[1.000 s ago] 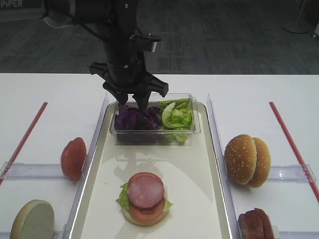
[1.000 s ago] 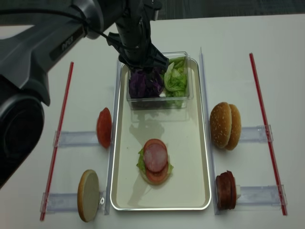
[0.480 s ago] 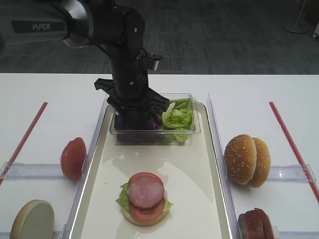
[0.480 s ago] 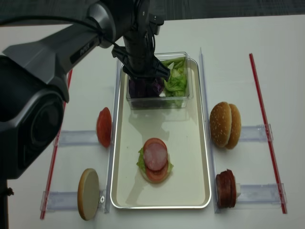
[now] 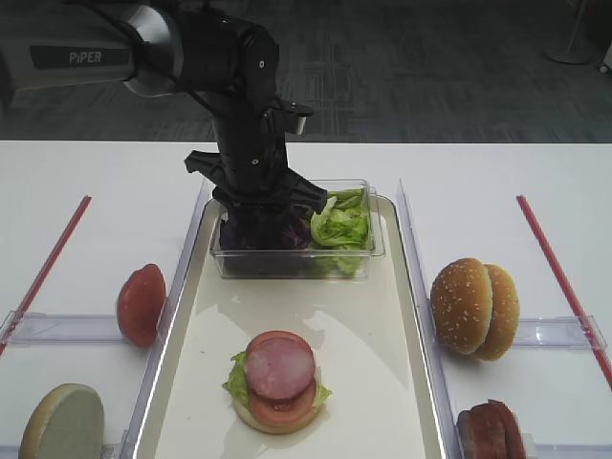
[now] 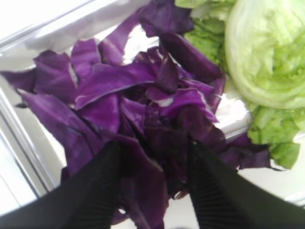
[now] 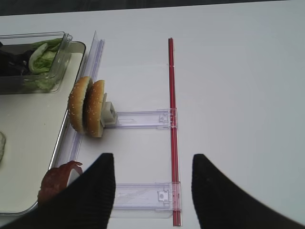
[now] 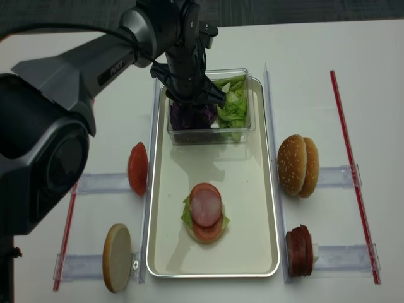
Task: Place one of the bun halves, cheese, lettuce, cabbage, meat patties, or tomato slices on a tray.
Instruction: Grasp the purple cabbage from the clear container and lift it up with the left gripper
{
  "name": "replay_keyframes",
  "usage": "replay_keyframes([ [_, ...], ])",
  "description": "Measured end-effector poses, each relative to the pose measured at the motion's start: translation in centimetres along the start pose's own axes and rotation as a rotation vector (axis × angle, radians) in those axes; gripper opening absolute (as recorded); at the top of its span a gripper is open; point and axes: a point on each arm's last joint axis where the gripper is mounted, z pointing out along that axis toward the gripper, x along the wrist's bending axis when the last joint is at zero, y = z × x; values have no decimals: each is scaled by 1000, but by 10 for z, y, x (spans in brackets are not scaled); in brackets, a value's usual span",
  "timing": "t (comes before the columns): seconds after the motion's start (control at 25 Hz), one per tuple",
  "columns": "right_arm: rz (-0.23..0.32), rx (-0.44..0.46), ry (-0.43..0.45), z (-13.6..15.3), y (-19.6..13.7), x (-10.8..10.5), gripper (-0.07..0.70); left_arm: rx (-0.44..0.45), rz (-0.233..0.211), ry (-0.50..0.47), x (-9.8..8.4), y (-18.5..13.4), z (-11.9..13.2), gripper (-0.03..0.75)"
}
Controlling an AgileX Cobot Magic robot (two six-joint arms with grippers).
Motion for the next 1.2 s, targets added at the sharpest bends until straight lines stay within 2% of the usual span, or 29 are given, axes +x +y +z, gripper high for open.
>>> replay_keyframes([
  [0.44, 0, 0, 0, 0, 0, 0, 400, 5, 24, 45, 4, 0, 0, 300],
  [1.0, 2, 0, 0, 0, 0, 0, 400, 28, 26, 50, 4, -1, 8, 295],
  [1.2, 2, 0, 0, 0, 0, 0, 400, 35, 25, 49, 4, -2, 8, 237],
])
